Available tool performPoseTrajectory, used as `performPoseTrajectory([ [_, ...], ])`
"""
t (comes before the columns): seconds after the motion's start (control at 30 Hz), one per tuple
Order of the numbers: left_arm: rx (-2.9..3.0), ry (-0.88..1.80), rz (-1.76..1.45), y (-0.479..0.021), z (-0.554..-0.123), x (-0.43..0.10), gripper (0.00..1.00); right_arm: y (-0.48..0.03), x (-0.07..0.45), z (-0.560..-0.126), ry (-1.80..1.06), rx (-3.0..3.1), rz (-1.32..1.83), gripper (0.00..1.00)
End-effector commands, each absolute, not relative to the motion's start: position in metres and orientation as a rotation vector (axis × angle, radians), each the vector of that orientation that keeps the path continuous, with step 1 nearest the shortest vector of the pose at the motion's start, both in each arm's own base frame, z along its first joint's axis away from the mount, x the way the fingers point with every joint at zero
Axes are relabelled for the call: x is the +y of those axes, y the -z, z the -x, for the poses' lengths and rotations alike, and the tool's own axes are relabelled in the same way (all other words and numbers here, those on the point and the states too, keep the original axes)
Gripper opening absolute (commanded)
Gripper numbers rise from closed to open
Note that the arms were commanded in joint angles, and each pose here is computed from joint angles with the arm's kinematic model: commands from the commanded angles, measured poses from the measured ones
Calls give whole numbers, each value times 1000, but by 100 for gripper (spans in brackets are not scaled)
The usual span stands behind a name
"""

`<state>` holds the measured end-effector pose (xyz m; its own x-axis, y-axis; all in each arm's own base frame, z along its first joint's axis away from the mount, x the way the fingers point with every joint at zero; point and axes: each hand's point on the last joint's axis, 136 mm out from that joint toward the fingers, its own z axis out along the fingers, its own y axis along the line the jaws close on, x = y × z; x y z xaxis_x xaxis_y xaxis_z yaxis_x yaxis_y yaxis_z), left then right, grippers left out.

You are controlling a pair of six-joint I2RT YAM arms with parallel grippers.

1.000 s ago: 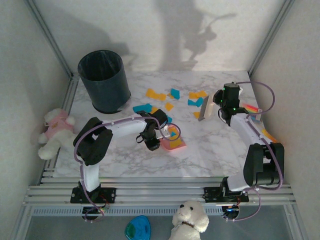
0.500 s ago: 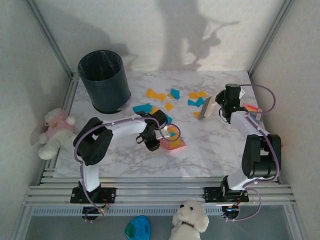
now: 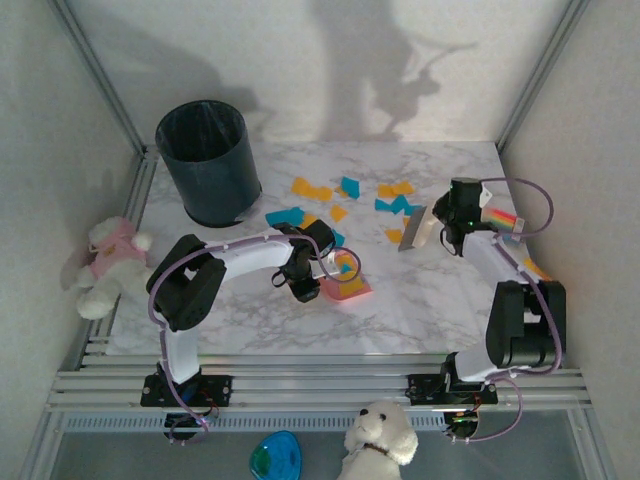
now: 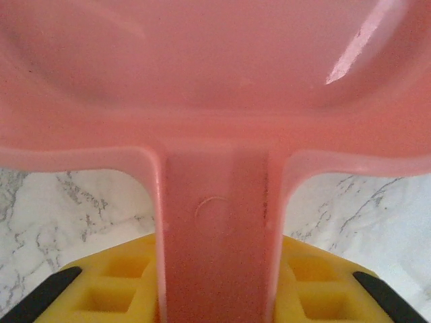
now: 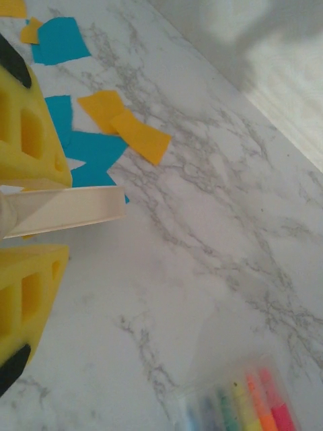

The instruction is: Sweep away the paper scraps from the table

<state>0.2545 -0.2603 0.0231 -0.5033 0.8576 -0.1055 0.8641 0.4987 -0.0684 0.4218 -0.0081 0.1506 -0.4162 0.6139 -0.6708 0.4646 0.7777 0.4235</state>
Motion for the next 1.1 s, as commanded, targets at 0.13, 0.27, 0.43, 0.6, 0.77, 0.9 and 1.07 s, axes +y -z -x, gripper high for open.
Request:
performPoseTrajectory([
  [0.13, 2710, 131, -1538, -27, -246, -249, 0, -134, 2, -383, -195, 2177, -750, 0],
  [0.27, 2707, 134, -1539, -28, -247, -250, 0, -130, 14, -367, -227, 2196, -739, 0],
  [0.43, 2714, 132, -1548, -27, -246, -250, 0, -134, 27, -351, -227, 2214, -714, 0],
  [0.6, 2717, 139, -1552, -26, -245, -250, 0, -142, 39, -341, -282, 2210, -682, 0],
  [0.77, 2719, 144, -1565, -26, -243, -251, 0, -157, 54, -339, -354, 2195, -625, 0],
  [0.9, 2723, 133, -1580, -25, -242, -250, 0, -177, 64, -343, -413, 2157, -561, 0],
  [1.07, 2715, 124, -1584, -27, -243, -249, 0, -195, 71, -344, -437, 2144, -484, 0],
])
